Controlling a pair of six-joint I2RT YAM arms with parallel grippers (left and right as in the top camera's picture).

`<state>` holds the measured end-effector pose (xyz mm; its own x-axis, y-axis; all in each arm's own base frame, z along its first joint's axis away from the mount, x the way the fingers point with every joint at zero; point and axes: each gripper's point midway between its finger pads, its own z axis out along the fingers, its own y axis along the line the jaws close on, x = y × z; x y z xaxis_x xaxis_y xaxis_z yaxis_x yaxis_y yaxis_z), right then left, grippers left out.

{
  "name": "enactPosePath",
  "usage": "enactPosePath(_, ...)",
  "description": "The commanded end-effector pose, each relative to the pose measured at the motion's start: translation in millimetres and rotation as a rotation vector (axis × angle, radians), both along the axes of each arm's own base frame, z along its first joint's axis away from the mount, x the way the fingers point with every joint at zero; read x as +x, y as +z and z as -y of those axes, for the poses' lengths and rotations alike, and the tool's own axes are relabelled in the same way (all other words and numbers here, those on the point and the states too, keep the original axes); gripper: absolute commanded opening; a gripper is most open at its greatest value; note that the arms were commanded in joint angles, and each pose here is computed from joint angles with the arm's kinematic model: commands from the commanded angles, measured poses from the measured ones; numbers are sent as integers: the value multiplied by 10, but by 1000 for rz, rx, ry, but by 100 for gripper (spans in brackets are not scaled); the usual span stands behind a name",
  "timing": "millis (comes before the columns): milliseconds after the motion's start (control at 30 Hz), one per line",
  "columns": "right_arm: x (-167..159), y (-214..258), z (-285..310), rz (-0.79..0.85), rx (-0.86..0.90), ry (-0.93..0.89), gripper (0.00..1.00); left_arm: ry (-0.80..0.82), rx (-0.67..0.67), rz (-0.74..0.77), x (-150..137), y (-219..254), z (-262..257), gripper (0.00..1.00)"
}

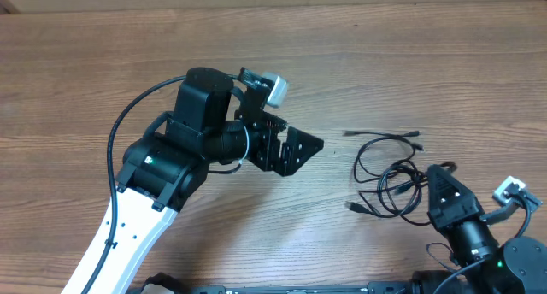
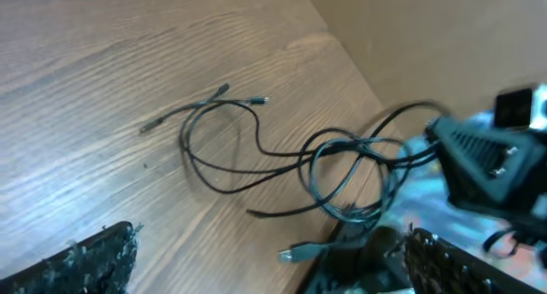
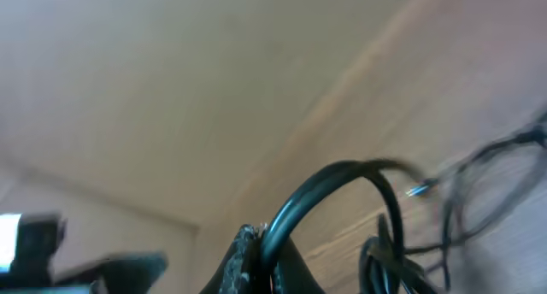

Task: Untangle cables

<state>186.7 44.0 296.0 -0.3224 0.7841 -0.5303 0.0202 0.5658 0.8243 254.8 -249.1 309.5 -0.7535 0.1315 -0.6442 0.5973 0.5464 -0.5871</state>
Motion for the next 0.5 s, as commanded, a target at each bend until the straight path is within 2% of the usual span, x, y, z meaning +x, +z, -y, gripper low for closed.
enactPosePath(0, -91, 224, -294, 151, -167, 213, 4, -88, 29, 136, -38, 82, -7, 99)
enactPosePath(67, -139, 296, -402, 211, -219, 288, 4, -101, 38, 150, -48, 69, -11, 92)
enactPosePath(200, -229, 398, -557, 298, -272, 396, 4, -223, 37, 233, -172, 83, 30, 90)
enactPosePath(300, -302, 481, -655, 350, -275, 463, 3, -368, 47, 352, -314, 70, 50, 95)
enactPosePath(467, -450, 689, -806, 461, -264, 568, 4, -445, 89, 454, -336, 7, 38, 99)
